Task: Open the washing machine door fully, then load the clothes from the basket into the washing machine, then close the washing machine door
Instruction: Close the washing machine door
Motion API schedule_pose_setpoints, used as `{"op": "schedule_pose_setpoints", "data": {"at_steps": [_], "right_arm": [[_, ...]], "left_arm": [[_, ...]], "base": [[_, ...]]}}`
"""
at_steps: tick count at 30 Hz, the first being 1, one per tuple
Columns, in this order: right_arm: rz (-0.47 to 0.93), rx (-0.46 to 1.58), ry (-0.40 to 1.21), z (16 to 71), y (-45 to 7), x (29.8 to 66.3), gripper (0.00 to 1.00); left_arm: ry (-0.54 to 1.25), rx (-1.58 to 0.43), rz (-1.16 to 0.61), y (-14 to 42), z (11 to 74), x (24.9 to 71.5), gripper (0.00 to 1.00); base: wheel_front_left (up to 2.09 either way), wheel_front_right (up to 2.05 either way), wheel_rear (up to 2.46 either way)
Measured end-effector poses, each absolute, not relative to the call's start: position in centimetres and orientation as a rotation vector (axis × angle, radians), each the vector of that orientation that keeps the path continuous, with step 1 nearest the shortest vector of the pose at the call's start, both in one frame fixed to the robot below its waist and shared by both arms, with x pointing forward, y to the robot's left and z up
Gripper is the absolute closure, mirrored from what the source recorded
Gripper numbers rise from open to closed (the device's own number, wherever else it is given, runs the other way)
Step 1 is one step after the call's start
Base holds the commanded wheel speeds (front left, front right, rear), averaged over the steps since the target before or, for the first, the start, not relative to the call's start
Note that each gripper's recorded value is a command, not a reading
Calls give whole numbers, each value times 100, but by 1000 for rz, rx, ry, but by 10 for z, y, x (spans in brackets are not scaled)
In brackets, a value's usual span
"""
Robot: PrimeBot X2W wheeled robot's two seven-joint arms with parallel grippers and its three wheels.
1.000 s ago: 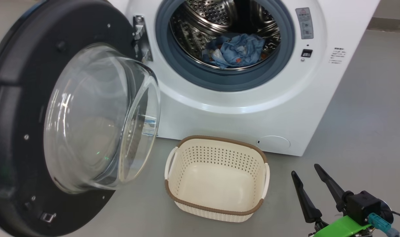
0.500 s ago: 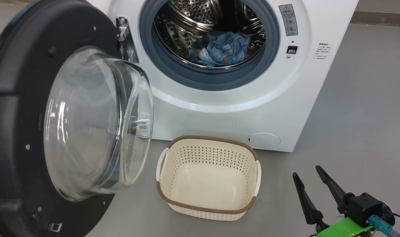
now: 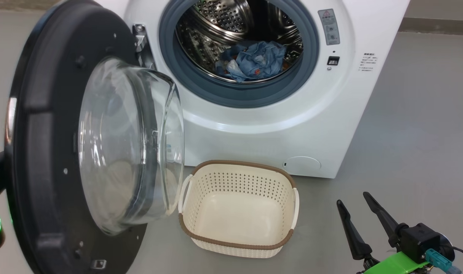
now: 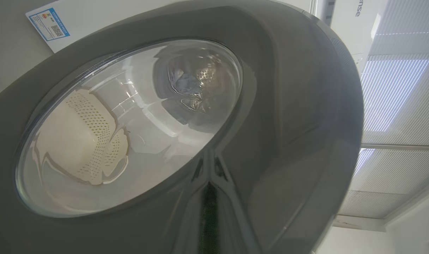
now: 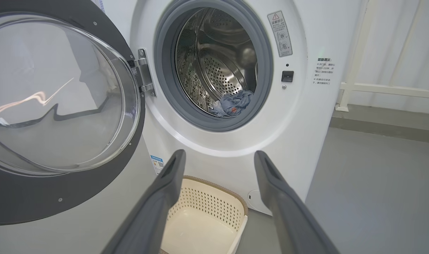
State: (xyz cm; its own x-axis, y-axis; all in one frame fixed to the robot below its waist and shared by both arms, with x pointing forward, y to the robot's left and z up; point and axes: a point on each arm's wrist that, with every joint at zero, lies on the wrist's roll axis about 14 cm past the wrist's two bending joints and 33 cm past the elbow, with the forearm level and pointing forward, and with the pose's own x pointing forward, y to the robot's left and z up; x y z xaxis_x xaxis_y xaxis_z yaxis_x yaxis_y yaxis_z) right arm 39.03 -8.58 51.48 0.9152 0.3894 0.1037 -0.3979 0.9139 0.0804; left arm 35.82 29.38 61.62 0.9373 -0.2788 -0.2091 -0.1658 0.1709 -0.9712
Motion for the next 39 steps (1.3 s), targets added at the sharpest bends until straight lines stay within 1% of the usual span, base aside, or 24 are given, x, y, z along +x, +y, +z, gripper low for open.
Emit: {"op": "schedule_pose_setpoints", "data": {"at_steps": [17, 28, 31, 39], "right_arm": [[293, 95, -96, 517, -125, 377, 0], [213, 92, -92, 514, -151, 367, 0], [195, 94, -84, 511, -156, 366, 0], [170, 95, -73, 508, -164, 363, 0]], "left_arm": [[481, -1405, -238, 228, 617, 393, 100], [554, -1400, -358, 169, 616, 421, 100], [563, -1399, -392, 153, 617, 433, 100], [554, -1409, -418, 131, 615, 454, 100]], "base": [[0, 0, 0], [0, 0, 0], [0, 0, 0], [0, 0, 0]]}}
